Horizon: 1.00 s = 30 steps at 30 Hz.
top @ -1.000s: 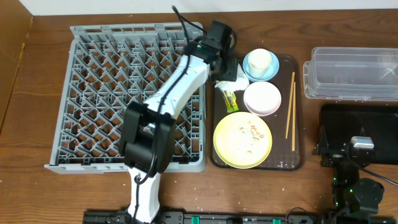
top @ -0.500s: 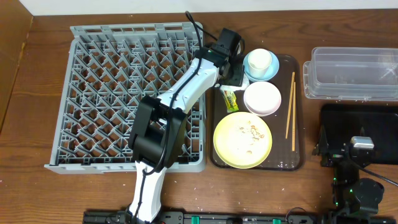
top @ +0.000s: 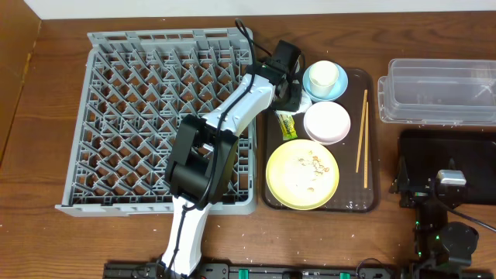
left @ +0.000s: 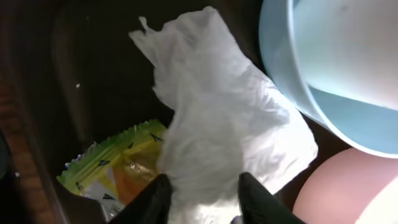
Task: Sort waste into correct bins and load items into the dishwasher
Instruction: 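Grasp the crumpled white tissue with the left gripper and lift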
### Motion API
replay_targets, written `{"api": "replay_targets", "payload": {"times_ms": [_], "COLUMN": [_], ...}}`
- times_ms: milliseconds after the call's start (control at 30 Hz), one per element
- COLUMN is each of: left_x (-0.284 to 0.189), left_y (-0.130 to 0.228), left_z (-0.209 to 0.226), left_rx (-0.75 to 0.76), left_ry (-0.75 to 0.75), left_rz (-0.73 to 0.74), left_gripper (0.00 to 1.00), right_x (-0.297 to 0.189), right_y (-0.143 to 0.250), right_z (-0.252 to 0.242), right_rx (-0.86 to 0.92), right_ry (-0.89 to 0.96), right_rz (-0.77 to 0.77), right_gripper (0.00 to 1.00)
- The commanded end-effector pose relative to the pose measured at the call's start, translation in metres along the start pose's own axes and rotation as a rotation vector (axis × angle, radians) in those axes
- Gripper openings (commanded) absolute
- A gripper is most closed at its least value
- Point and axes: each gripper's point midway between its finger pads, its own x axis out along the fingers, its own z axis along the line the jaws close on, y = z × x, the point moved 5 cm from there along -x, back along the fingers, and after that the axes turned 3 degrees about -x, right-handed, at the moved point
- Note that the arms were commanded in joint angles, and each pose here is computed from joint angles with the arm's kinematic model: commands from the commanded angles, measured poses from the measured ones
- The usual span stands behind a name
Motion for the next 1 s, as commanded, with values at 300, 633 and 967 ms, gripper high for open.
{"api": "replay_targets", "payload": {"times_ms": [300,633,967], "left_x": [-0.002,-0.083,-0.147], "left_y": [-0.002,-0.02,-0.028], "left_z": [0.002,-0.015,-0.026], "left_rx": [-0.035,-0.128,-0.122], "left_ry": [-0.009,0.05,0.105], "left_rz": [-0.013,-0.14,-0.26], "left_gripper": [0.08,0.07,0.08], "right_x": [0.0,0.0,0.0], "right_y": [0.0,0.0,0.0], "right_z": [-0.002,-0.002,-0.002], "right_rx": [-0.011,-0.011,-0.011], "right_ry": [0.012,0.012,0.012], "right_rz": [0.001,0.001,0.001], "right_gripper": [0.99,0.99,0.99]}}
